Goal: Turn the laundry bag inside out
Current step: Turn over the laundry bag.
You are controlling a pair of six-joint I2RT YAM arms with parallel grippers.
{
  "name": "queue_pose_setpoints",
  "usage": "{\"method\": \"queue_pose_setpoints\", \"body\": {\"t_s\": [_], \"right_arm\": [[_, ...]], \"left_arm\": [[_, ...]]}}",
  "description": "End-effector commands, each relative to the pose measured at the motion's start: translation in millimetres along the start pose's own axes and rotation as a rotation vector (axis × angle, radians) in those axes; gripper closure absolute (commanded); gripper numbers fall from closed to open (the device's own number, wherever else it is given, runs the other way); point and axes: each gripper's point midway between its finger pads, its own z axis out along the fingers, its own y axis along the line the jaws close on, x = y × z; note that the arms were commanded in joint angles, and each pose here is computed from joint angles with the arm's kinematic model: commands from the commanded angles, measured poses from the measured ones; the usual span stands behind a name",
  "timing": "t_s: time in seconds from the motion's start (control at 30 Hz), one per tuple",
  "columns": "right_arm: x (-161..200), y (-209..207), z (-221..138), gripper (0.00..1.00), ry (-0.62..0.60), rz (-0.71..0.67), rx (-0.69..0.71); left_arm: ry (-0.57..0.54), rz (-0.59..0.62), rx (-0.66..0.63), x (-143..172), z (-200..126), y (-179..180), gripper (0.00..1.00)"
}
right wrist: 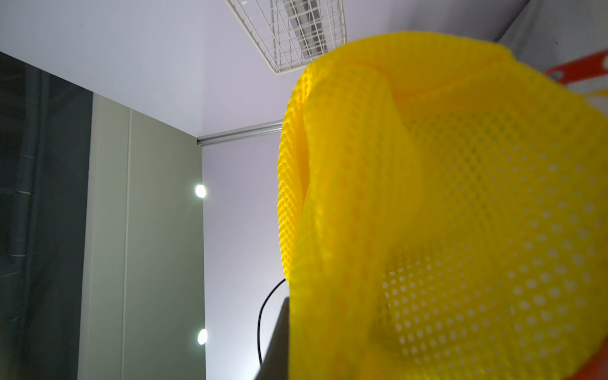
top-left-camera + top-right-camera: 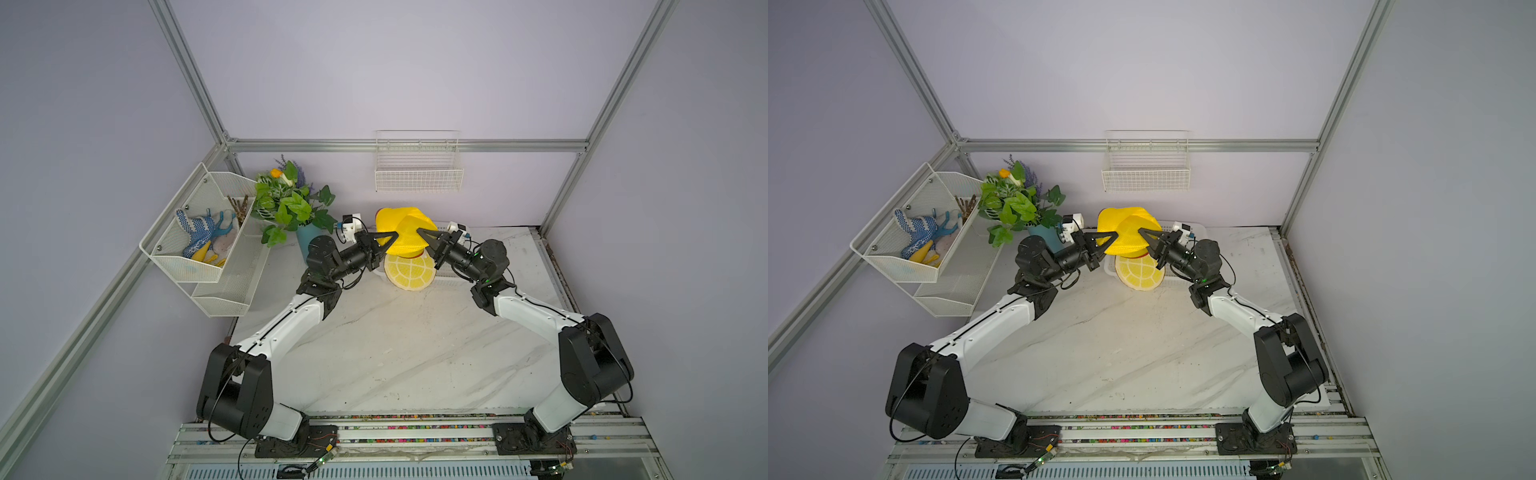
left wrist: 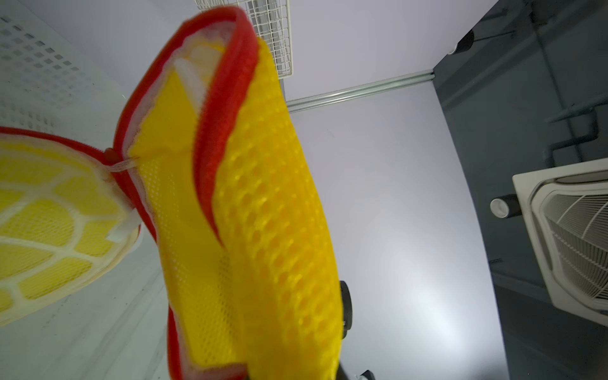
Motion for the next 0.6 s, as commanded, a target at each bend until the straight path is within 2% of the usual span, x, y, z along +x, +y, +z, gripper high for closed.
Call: {"method": "queue_pose_setpoints", "body": {"t_s": [0.0, 0.1, 0.23, 0.33, 0.43, 0.47, 0.57], "right_arm": [[1.0, 2.0, -0.5, 1.00, 0.085, -0.130, 0.046], [9.8, -8.8, -15.9, 1.00, 0.173, -0.191, 0.120], [19.8, -4.3, -37.3, 1.00, 0.248, -0.182, 0.095], [32.1, 9.8, -40.7, 1.00, 0.318, -0.189, 0.054], [39.1, 19.2, -42.0, 1.00, 0.352, -0.182, 0.029], [40.9, 22.5, -42.5, 1.00, 0.357, -0.183, 0.018], [41.6, 30.4, -42.9, 1.00, 0.352, -0.163, -0.007]], "left_arm": [[0.187, 0.055, -0.017, 41.4, -16.6, -6.1, 0.42], [0.106, 0.067, 0.026, 14.3, -30.9, -23.1, 0.28], [0.049, 0.065, 0.004, -7.8, -45.1, -19.9, 0.23], [0.035, 0.055, -0.036, -13.6, -46.1, -2.5, 0.25], [0.021, 0.039, -0.013, -20.8, -41.3, 1.7, 0.29], [0.028, 0.009, -0.027, -23.9, -36.0, 16.8, 0.32], [0.037, -0.012, -0.027, -24.5, -31.9, 24.9, 0.40]]}}
